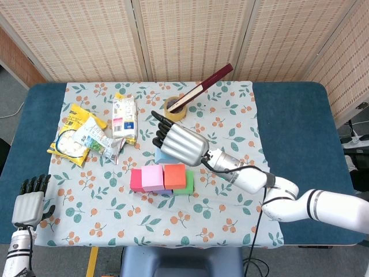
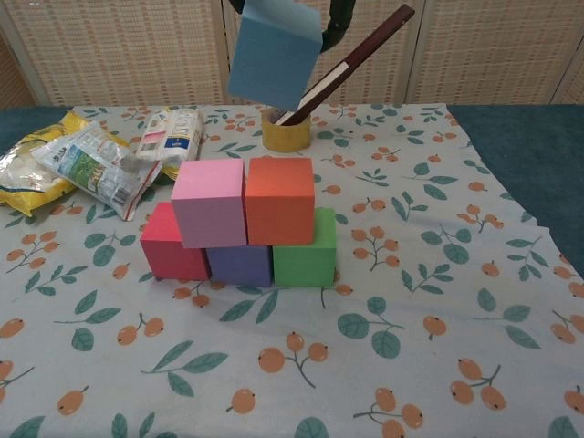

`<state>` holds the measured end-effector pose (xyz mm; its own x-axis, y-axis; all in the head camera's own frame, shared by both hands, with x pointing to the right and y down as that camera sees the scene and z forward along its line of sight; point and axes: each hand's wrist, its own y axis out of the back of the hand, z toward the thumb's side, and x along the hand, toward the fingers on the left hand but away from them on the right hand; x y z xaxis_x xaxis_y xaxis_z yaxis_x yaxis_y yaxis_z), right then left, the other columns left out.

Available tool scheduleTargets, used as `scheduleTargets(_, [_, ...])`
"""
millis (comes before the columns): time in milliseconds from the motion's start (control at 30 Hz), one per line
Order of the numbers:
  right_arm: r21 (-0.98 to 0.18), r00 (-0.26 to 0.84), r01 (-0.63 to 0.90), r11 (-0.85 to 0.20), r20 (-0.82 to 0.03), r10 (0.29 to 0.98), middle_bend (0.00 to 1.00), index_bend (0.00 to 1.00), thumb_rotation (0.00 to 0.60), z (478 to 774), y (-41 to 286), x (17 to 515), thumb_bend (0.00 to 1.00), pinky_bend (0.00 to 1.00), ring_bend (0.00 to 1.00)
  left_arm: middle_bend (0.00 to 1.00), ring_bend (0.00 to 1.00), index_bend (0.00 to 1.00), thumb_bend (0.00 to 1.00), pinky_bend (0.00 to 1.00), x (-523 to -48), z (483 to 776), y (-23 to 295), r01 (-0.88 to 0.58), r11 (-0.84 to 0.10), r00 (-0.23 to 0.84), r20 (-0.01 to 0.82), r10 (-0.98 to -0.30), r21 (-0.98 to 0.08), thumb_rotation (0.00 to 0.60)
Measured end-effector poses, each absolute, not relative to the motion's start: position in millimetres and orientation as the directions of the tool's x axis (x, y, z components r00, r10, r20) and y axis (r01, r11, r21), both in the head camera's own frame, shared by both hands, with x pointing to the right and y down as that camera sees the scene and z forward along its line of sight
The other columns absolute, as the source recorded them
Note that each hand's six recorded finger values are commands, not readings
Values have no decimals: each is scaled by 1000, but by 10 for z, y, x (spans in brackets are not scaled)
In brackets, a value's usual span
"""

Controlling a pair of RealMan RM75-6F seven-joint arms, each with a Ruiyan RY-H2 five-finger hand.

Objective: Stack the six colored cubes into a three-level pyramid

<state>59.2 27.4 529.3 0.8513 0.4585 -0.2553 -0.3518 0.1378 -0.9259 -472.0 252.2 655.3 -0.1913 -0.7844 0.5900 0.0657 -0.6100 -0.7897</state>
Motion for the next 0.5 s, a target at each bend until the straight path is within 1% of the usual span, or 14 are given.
scheduleTargets(133, [-907,851,-396,140,-306,427,498,688,600,5344,436,678,107,47,289,43,0,0,324,61,-4712,6541,2516,68,-605,-190,585,-789,-794,600])
scheduleTargets(233, [-899,854,-413,147,-326,405,498,689,600,5383,535,698,108,47,289,43,0,0,324,61,-4714,6538,2518,71,-603,-192,583,-790,-794,600])
scheduleTargets(500, [-895,859,-421,149,-341,382,497,688,600,5428,628,672,112,47,289,43,0,0,323,60,-4712,6525,2523,71,-600,-192,580,-792,-797,600])
